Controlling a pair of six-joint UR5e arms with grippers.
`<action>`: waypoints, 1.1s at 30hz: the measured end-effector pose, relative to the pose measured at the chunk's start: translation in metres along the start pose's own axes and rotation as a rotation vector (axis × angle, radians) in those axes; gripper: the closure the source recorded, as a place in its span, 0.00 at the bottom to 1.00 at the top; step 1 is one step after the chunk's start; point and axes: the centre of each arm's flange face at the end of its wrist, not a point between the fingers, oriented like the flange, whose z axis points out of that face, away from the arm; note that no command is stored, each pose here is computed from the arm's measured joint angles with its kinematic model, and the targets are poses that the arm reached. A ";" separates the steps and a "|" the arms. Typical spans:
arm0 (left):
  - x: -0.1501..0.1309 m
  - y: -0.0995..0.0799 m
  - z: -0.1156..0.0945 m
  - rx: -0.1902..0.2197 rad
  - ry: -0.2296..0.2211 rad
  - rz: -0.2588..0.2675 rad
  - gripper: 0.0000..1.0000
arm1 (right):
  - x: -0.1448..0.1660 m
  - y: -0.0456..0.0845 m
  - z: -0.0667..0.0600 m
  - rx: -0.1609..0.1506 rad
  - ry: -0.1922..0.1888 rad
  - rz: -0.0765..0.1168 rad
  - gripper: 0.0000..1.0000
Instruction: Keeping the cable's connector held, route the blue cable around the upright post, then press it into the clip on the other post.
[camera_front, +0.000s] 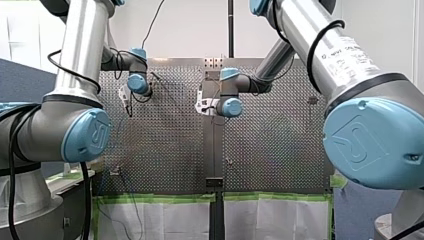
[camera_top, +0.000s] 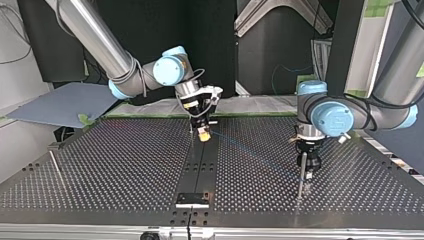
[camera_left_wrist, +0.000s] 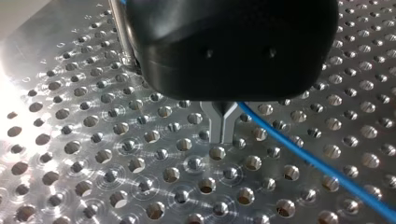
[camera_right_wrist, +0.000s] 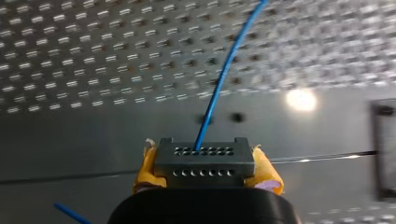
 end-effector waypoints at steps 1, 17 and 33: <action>0.000 0.000 0.000 0.000 0.000 -0.002 0.98 | -0.010 0.001 0.000 -0.004 -0.013 0.000 1.00; 0.003 0.000 -0.002 -0.018 0.015 -0.013 0.61 | -0.097 0.006 -0.012 -0.025 -0.123 -0.005 1.00; 0.007 -0.006 -0.006 -0.012 0.034 -0.021 0.25 | -0.127 0.012 -0.028 -0.039 -0.135 0.014 1.00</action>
